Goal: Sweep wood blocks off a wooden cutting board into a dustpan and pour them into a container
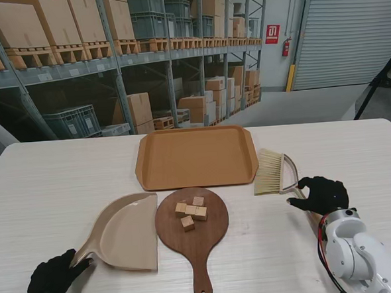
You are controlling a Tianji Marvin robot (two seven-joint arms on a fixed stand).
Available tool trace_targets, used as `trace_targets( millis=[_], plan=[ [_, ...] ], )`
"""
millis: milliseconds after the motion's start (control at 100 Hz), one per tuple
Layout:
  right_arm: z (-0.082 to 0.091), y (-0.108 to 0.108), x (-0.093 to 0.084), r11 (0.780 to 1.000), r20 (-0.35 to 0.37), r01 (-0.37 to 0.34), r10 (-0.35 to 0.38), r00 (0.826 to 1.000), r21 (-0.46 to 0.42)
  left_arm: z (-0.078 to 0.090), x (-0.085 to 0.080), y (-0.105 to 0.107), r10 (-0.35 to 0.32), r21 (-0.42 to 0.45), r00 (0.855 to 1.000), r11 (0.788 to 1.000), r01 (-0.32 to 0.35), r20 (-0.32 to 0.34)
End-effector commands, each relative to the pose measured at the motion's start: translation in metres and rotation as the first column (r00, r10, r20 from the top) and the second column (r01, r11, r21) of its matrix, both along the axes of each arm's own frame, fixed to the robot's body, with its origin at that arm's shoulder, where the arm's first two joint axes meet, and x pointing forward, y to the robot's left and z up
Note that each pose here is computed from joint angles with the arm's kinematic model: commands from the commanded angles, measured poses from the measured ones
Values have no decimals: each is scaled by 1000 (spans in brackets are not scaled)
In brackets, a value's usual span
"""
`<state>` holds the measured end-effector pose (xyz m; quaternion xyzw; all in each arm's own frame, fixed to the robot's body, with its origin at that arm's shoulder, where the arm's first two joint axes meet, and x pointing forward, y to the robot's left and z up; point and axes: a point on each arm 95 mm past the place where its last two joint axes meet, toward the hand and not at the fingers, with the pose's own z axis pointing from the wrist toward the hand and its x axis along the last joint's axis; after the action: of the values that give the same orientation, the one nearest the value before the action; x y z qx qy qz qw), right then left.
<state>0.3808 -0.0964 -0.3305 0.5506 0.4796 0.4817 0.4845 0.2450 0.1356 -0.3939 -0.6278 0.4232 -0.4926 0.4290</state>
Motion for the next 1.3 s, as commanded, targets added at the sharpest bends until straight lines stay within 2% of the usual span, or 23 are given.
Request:
trace_targets(
  millis=[0,380,640,930,1290],
  plan=[
    [-14,-6,-8,1000,-49,24,-24,998,-11,-1,-1,-2,-5,-3,1000,1000,4,-15],
    [-34,-24,-20,993,-102,82,-91,991,-84,-1,-2,-3,-1,-5,1000,1000,1,-29],
    [-48,-29,-24,988,-136,93,-109,985,-123,-1,-2,-3,1,-7,999,1000,-1,-33],
    [-57,-30,-24,984,-154,107,-129,980,-144,-2,-2,-4,1,-7,999,1000,-2,-39],
    [-60,-31,-25,977,-157,152,-175,972,-146,-3,-1,-5,1,-10,999,1000,-1,-47]
  ],
)
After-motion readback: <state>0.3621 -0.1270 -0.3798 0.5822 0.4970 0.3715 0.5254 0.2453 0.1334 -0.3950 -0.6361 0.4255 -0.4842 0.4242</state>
